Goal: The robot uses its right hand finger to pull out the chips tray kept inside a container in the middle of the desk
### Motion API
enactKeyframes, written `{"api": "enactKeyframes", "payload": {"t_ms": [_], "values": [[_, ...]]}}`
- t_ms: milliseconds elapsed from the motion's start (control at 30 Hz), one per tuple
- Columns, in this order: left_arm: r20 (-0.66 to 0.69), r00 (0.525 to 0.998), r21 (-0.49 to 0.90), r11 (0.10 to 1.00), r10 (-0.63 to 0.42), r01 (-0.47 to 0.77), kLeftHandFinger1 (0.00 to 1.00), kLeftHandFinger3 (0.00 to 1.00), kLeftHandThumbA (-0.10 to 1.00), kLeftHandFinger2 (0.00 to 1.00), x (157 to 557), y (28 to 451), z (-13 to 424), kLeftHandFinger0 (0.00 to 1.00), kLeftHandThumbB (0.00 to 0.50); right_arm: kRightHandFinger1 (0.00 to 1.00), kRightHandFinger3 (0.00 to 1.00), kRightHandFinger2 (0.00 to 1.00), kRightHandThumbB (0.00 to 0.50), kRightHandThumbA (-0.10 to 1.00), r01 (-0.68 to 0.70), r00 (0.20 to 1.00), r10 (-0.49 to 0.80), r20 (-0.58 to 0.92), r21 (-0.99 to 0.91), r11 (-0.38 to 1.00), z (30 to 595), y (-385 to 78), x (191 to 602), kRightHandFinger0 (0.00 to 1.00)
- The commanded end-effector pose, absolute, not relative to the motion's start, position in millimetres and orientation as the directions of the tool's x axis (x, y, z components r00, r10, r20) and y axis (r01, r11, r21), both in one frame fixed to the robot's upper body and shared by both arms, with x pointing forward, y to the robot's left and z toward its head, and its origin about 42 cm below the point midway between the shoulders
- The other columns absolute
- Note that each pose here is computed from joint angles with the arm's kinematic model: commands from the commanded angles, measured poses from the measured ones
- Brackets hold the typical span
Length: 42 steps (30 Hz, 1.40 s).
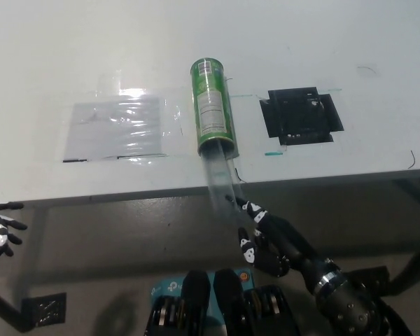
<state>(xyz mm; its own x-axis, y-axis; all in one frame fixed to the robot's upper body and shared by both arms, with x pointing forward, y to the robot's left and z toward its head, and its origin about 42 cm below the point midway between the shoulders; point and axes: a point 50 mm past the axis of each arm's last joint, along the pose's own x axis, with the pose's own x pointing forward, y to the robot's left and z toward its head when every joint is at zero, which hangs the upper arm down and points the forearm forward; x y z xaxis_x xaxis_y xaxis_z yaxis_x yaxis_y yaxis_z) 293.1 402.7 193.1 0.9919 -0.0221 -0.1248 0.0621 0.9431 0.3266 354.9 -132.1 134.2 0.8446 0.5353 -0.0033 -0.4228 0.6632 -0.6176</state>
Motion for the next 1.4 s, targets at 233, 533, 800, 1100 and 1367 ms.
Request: {"api": "enactKeyframes", "payload": {"t_ms": [233,533,800,1100,1367], "values": [[-0.089,0.995,0.335,0.94,-0.041,0.069,0.41,0.66,-0.1,0.49,288.0,403.5,198.4,0.34,0.055,0.14,1.0,1.0,0.251,-0.1,-0.365,0.821,0.553,0.143,-0.613,0.7,199.9,-148.4,370.3,0.08],[-0.094,0.995,0.331,0.942,-0.031,0.06,0.4,0.65,-0.1,0.49,286.3,403.4,196.1,0.33,0.071,0.1,1.0,1.0,0.288,-0.1,-0.375,0.821,0.553,0.142,-0.595,0.71,216.9,-166.7,343.9,0.07],[-0.1,0.995,0.336,0.94,-0.025,0.057,0.41,0.65,-0.1,0.49,284.4,404.5,193.0,0.36,0.071,0.04,1.0,1.0,0.284,-0.1,-0.302,0.862,0.474,0.18,-0.569,0.765,224.8,-211.2,324.1,0.0],[-0.113,0.993,0.335,0.941,-0.019,0.056,0.41,0.67,-0.1,0.5,281.0,403.9,187.4,0.36,0.064,0.02,1.0,1.0,0.278,-0.1,-0.095,0.95,0.208,0.232,-0.42,0.903,217.6,-277.4,305.6,0.21],[-0.109,0.994,0.325,0.944,-0.016,0.051,0.38,0.66,-0.1,0.48,281.5,402.9,184.4,0.32,0.066,0.06,1.0,1.0,0.264,-0.1,0.098,0.98,-0.039,0.195,-0.304,0.948,180.0,-304.7,294.1,0.28]]}}
